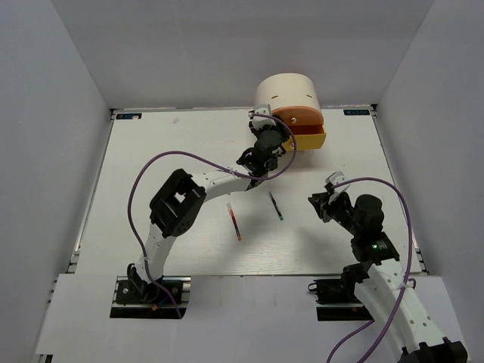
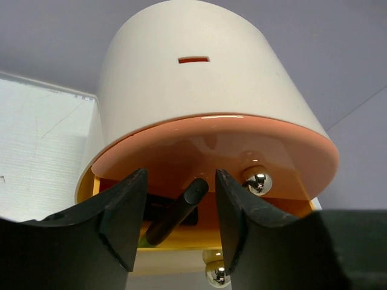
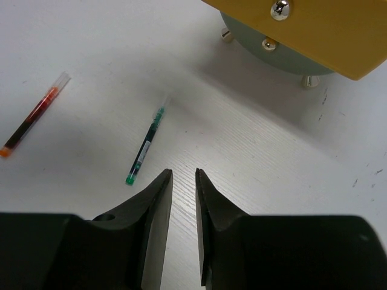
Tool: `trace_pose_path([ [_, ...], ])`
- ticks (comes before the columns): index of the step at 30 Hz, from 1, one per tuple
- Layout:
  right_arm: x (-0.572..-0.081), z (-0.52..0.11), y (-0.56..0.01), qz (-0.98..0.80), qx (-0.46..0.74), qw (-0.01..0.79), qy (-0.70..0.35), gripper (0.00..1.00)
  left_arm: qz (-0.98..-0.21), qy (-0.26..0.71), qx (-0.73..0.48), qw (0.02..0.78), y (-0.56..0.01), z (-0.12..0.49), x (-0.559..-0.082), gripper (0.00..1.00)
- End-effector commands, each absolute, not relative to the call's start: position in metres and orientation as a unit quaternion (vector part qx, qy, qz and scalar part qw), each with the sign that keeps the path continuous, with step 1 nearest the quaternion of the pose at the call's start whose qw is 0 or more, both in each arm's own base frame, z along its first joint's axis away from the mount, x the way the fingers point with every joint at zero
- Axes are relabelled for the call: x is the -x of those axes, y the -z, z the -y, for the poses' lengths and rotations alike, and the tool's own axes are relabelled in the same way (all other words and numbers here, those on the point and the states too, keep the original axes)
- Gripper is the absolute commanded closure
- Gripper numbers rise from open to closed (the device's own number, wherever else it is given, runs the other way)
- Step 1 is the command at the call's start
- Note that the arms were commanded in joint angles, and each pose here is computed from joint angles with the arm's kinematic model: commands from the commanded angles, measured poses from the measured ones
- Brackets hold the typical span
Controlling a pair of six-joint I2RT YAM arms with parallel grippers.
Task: Sort the stationery into containers
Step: Place the pen in the drawer, then close the drawer in the storage box.
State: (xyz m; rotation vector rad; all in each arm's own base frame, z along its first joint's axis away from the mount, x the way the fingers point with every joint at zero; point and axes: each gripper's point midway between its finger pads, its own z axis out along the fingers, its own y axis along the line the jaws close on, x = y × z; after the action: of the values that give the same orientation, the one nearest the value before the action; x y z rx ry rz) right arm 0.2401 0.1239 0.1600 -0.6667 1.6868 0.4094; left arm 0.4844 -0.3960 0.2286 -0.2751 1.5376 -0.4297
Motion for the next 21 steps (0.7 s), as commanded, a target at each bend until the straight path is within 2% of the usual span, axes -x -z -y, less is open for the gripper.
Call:
trace_pose_path([
  [1,-0.242,-0.124,-0.166,-0.718,0.285,0.610,-0.177,0.72,-0.657,0.228,0.114,0.710,-0.282,0.397,-0.475,0.40],
  [3,-0.242,-0.124,-0.166,-0.718,0.286,0.609,-0.178,0.70,-0.640,0.241,0.116,0.720,-0.306,0.393,-0.465,0.35],
  [8,-0.241,-0.126,-0.165,-0.719,0.289,0.605,-0.182,0.67,-0.625,0.262,0.098,0.728,-0.335,0.382,-0.436,0.34],
  [12,-0.244,-0.127,-0.168,-0.719,0.285,0.607,-0.184,0.36,-0.620,0.274,0.087,0.730,-0.356,0.358,-0.405,0.32],
  [13,-0.244,-0.127,-0.167,-0.720,0.286,0.605,-0.185,0.34,-0.620,0.274,0.087,0.730,-0.364,0.342,-0.394,0.32],
  [16,-0.250,-0.131,-0.169,-0.722,0.286,0.600,-0.192,0.34,-0.671,0.255,0.085,0.691,-0.335,0.320,-0.374,0.37],
  [18,-0.255,-0.136,-0.178,-0.716,0.289,0.602,-0.202,0.39,-0.713,0.246,0.103,0.648,-0.309,0.291,-0.356,0.43],
  [20,-0.262,-0.142,-0.180,-0.718,0.293,0.595,-0.213,0.53,-0.725,0.246,0.110,0.635,-0.293,0.273,-0.340,0.62],
  [21,-0.265,-0.147,-0.194,-0.700,0.303,0.607,-0.223,0.59,-0.744,0.238,0.105,0.615,-0.261,0.263,-0.328,0.69],
])
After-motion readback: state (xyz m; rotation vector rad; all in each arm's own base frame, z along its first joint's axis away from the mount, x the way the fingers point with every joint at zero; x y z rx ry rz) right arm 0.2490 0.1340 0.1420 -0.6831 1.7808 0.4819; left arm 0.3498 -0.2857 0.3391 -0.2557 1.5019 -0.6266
